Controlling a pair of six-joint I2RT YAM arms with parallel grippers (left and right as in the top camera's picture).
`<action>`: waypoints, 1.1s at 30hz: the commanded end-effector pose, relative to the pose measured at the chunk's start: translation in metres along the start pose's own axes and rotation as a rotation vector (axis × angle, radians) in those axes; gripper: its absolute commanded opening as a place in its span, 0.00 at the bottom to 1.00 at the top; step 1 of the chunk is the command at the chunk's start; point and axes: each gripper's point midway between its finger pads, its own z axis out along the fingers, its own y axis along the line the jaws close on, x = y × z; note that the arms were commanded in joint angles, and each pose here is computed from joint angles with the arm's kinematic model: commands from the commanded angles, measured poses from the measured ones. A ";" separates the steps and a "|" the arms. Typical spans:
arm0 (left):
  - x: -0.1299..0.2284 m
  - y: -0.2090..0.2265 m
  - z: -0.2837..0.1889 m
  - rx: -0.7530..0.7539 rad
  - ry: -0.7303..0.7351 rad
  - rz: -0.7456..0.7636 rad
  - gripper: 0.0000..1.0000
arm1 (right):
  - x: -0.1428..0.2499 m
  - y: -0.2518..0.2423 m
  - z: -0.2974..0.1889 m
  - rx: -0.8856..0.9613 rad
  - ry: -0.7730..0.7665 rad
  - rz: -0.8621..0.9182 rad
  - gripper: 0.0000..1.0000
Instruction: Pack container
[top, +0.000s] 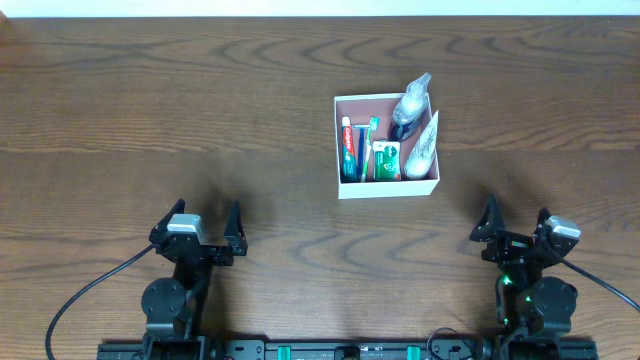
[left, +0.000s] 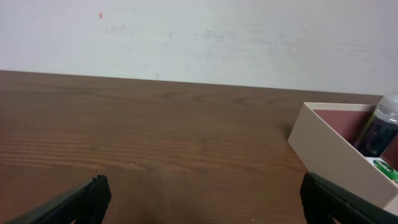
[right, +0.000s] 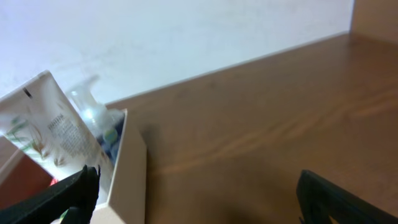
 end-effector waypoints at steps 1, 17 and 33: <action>0.015 0.003 0.001 -0.009 0.048 0.004 0.98 | -0.001 0.000 0.003 -0.011 -0.040 -0.027 0.99; 0.015 0.003 0.001 -0.009 0.048 0.004 0.98 | 0.007 0.002 0.004 -0.033 -0.021 -0.098 0.99; 0.015 0.003 0.001 -0.009 0.048 0.004 0.98 | 0.006 0.003 0.004 -0.035 -0.021 -0.117 0.99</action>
